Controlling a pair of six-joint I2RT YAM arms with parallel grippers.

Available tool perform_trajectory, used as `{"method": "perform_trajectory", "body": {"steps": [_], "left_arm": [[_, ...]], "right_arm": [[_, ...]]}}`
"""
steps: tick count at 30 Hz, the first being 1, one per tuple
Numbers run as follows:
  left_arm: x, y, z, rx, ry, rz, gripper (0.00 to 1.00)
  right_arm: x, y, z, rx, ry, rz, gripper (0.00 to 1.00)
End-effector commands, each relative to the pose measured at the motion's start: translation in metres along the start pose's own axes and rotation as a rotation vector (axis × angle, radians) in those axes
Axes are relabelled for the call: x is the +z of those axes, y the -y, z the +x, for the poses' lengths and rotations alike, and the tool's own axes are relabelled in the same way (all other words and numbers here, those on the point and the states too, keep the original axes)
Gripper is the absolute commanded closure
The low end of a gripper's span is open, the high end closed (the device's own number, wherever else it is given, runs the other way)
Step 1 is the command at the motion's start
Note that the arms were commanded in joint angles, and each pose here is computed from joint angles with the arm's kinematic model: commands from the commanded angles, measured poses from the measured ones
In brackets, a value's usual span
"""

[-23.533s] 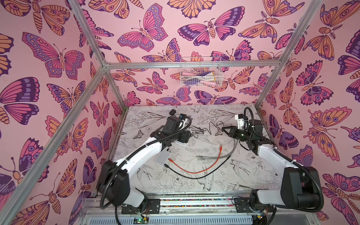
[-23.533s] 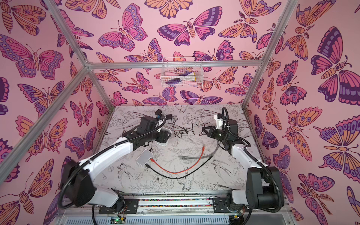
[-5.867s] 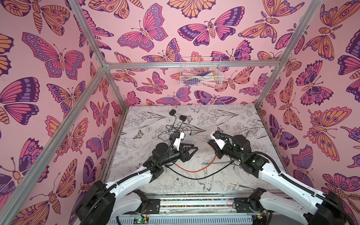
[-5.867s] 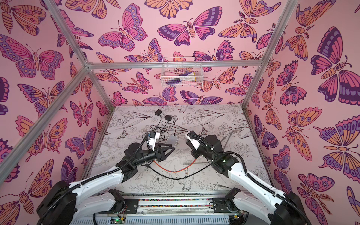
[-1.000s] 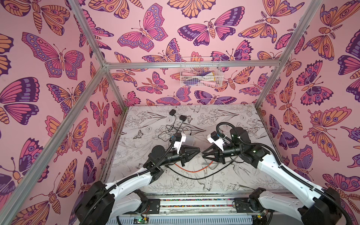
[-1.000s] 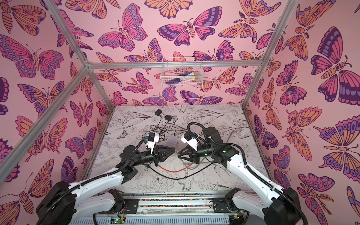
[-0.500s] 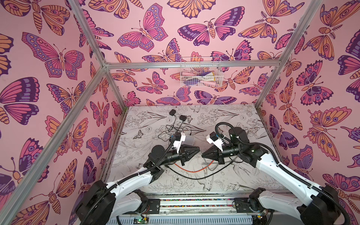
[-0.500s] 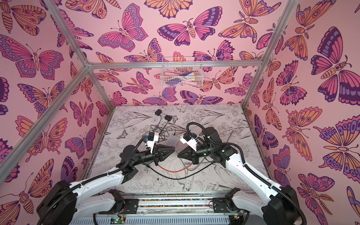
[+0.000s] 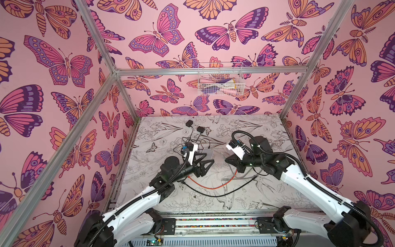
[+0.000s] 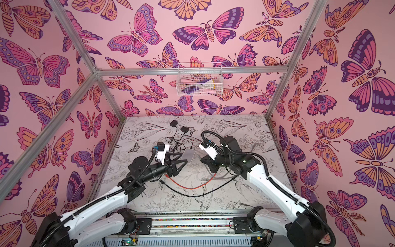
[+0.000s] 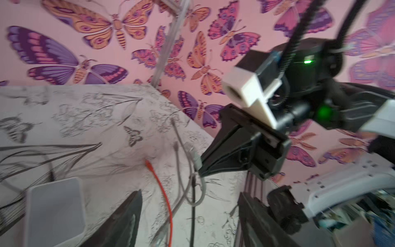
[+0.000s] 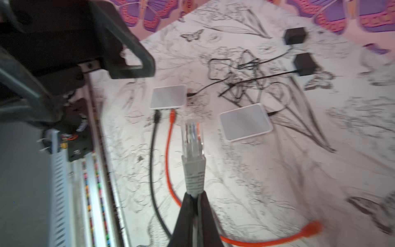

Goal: Insert the plug into the switch port
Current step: 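Push the grey plug into the switch port with the right gripper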

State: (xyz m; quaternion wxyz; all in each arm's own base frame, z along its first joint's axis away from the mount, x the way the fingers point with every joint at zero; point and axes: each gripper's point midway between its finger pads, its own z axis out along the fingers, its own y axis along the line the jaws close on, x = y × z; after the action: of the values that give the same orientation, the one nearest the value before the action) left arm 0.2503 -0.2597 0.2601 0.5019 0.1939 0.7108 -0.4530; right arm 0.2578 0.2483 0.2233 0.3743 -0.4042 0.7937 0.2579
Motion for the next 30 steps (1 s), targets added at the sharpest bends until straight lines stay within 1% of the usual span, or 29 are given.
{"method": "perform_trajectory", "body": {"steps": [1,4,6,8,9,11,12,13,15,17,19,24,30], "left_arm": [[-0.005,-0.069,0.026,-0.063,-0.142,-0.297,0.29],[0.002,-0.093,0.031,-0.116,-0.179,-0.341,0.31],[0.008,-0.105,0.034,-0.136,-0.205,-0.360,0.34],[0.015,-0.115,0.034,-0.147,-0.219,-0.373,0.35],[0.021,-0.124,0.044,-0.162,-0.251,-0.385,0.36],[0.030,-0.135,0.048,-0.169,-0.279,-0.392,0.38],[0.034,-0.139,0.049,-0.173,-0.287,-0.393,0.38],[0.039,-0.144,0.053,-0.181,-0.304,-0.395,0.38],[0.048,-0.151,0.056,-0.193,-0.326,-0.394,0.39],[0.055,-0.157,0.061,-0.203,-0.350,-0.397,0.40],[0.061,-0.164,0.066,-0.209,-0.371,-0.408,0.40],[0.072,-0.179,0.082,-0.223,-0.426,-0.426,0.41],[0.081,-0.197,0.098,-0.240,-0.482,-0.455,0.44]], "right_arm": [[-0.005,0.052,0.010,-0.092,-0.165,0.308,1.00],[0.000,0.072,0.005,-0.179,-0.251,0.418,1.00],[0.007,0.083,0.002,-0.236,-0.305,0.460,1.00],[0.015,0.096,-0.001,-0.296,-0.366,0.508,1.00],[0.019,0.102,0.000,-0.309,-0.394,0.532,1.00],[0.025,0.118,0.006,-0.358,-0.467,0.585,1.00],[0.025,0.125,0.007,-0.386,-0.473,0.624,1.00],[0.037,0.132,0.019,-0.429,-0.513,0.626,1.00],[0.050,0.128,0.039,-0.475,-0.547,0.542,1.00],[0.057,0.126,0.047,-0.449,-0.534,0.494,1.00],[0.062,0.126,0.053,-0.420,-0.548,0.459,1.00],[0.080,0.125,0.072,-0.400,-0.655,0.377,1.00],[0.101,0.118,0.083,-0.402,-0.666,0.304,1.00]]}}
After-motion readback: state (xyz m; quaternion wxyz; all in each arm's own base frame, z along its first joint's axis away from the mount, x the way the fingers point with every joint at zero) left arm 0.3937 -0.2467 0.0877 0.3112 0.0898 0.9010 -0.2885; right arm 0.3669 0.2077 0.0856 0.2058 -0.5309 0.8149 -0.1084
